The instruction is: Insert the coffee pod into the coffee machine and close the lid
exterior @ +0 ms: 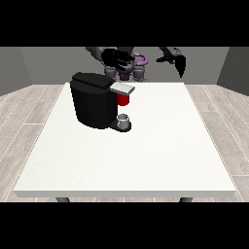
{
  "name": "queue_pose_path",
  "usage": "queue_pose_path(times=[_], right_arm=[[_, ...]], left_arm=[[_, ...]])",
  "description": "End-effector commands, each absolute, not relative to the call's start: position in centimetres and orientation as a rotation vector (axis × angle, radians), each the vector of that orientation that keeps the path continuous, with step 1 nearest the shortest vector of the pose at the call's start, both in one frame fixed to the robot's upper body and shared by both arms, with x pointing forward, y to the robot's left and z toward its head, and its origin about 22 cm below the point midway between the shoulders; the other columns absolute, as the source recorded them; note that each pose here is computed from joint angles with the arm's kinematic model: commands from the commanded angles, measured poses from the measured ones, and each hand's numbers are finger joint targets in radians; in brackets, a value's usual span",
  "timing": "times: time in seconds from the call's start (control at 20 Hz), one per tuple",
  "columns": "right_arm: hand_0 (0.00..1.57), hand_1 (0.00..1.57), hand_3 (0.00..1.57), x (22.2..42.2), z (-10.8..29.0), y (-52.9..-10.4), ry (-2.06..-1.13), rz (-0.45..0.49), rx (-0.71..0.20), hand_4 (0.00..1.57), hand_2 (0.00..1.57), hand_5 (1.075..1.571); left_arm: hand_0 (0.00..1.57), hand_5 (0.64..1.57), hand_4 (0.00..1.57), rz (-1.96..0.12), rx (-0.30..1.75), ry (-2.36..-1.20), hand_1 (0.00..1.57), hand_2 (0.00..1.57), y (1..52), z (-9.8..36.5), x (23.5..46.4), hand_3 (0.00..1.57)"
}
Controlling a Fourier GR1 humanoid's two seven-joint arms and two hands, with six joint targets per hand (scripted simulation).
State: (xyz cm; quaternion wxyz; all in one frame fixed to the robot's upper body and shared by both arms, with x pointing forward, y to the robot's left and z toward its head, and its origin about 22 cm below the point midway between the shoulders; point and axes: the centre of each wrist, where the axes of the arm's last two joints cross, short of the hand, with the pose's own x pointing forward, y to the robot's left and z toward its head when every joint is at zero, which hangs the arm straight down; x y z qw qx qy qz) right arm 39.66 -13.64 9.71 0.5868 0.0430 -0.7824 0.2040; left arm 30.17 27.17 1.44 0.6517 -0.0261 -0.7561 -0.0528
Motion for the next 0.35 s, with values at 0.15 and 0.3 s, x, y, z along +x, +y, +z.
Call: queue_pose_path(times=[0.15, 0.3], right_arm=[[0.0, 0.0, 0.0, 35.6, 5.7, -12.9, -1.783, 0.362, 0.34, 0.29, 0.0, 1.571], [0.0, 0.0, 0.0, 33.2, 1.8, -14.4, -1.708, 0.248, 0.259, 0.16, 0.0, 1.571]], left_arm=[[0.0, 1.571, 0.19, -0.043, -0.041, -1.666, 0.0, 0.0, 28.3, -2.3, 28.3, 0.0], [0.0, 1.571, 0.19, -0.057, -0.039, -1.636, 0.0, 0.0, 27.2, -3.6, 26.5, 0.0]])
